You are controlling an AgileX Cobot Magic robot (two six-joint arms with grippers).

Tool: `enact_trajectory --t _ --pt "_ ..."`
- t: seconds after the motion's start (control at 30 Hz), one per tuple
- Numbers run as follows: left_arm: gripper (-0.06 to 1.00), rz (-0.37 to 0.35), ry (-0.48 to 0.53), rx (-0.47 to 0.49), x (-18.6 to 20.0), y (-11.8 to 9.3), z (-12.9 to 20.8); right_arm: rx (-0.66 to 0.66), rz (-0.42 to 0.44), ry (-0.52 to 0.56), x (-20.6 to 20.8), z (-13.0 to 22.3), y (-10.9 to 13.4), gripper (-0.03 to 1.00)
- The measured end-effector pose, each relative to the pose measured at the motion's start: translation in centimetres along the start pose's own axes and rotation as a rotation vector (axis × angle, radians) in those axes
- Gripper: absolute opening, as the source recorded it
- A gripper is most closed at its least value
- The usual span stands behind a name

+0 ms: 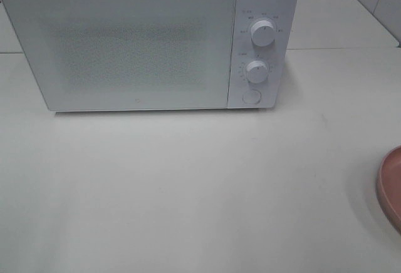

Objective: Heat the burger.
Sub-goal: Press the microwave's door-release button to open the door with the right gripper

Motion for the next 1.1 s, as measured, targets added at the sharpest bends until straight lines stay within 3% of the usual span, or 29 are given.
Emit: enact_trajectory --t 0.6,0.87,1.1 --pt "0.97 0.000 0.000 0.000 0.0 0.0 0.0 -0.001 -0.003 -0.003 0.0 0.0 0.0 0.73" --pt "0.97 0.000 0.000 0.000 0.0 0.0 0.0 -0.007 -0.008 -0.127 0.4 -2.1 0.1 0.73" --pt "0.97 0.000 0.000 0.000 0.0 0.0 0.0 0.001 -0.014 -0.108 -1.0 -3.5 0.2 0.73"
Point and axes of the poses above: a point on each arm's last joint axis where the gripper is mounted, x pointing back along that axis away from the gripper, y along the wrist's bending axis when the last joint is at zero, z = x × y, the point moved 6 cm from there along -x, pointing out along that axis toward the gripper, and after that the axes turned 12 degrees about x, right-handed, at the moved point
